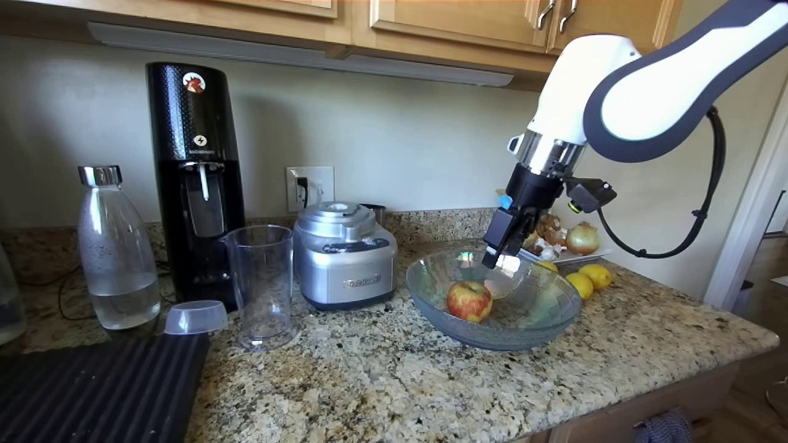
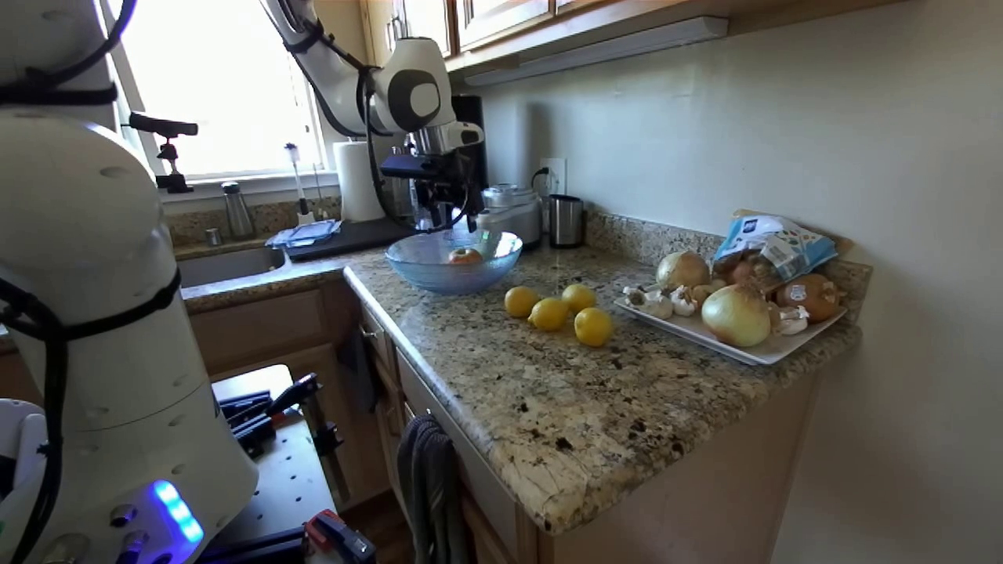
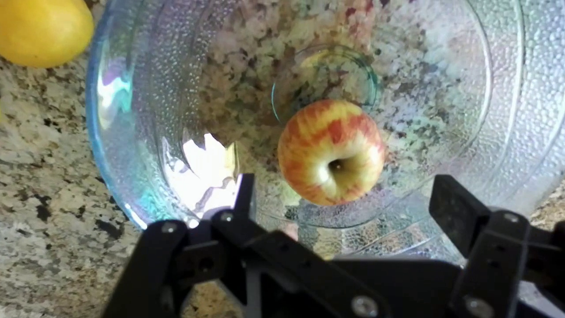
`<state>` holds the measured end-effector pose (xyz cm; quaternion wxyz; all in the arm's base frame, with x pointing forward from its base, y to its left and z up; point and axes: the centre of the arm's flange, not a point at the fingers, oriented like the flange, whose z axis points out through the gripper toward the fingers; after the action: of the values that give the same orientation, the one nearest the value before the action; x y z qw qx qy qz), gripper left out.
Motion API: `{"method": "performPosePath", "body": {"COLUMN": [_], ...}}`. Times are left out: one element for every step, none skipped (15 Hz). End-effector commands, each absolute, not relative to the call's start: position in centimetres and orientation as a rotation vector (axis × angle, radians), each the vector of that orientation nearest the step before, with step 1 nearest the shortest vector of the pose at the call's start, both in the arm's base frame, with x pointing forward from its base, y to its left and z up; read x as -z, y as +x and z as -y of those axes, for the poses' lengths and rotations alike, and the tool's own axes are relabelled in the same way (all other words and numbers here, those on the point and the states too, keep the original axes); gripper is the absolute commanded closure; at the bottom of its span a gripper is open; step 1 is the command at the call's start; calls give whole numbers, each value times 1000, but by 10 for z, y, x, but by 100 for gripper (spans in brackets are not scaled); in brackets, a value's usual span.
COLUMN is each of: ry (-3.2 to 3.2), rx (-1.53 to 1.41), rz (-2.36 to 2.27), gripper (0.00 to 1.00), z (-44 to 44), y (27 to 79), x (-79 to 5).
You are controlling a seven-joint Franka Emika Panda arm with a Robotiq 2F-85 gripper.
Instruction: Take the lemons and apple out of the glass bowl and place them on the countertop
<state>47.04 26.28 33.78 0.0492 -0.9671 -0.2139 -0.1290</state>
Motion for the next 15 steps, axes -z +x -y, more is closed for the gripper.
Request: {"method": "performPosePath", "body": {"ry": [-2927, -2923, -2921, -2914, -2906, -2898, -2891, -2887, -2884, -2883, -2875, -2873, -2862, -2858, -2856], "rx": [359, 341, 328, 315, 308, 307, 305, 304, 302, 299, 296, 296, 291, 286, 280], "rz": [751, 773, 785, 802, 820, 851, 883, 917, 949, 979, 1000, 1016, 1037, 1049, 1063], "gripper": [0, 0, 0, 0, 0, 0, 0, 0, 0, 0, 0, 0, 0, 0, 0], "z": [-278, -282, -285, -288, -292, -295, -298, -300, -301, -302, -303, -304, -305, -306, -306], "y": [489, 493, 496, 499, 502, 505, 507, 509, 512, 514, 515, 517, 518, 518, 518], "x": [-309, -303, -298, -293, -289, -284, -280, -277, -274, -272, -270, -267, -265, -262, -259]}}
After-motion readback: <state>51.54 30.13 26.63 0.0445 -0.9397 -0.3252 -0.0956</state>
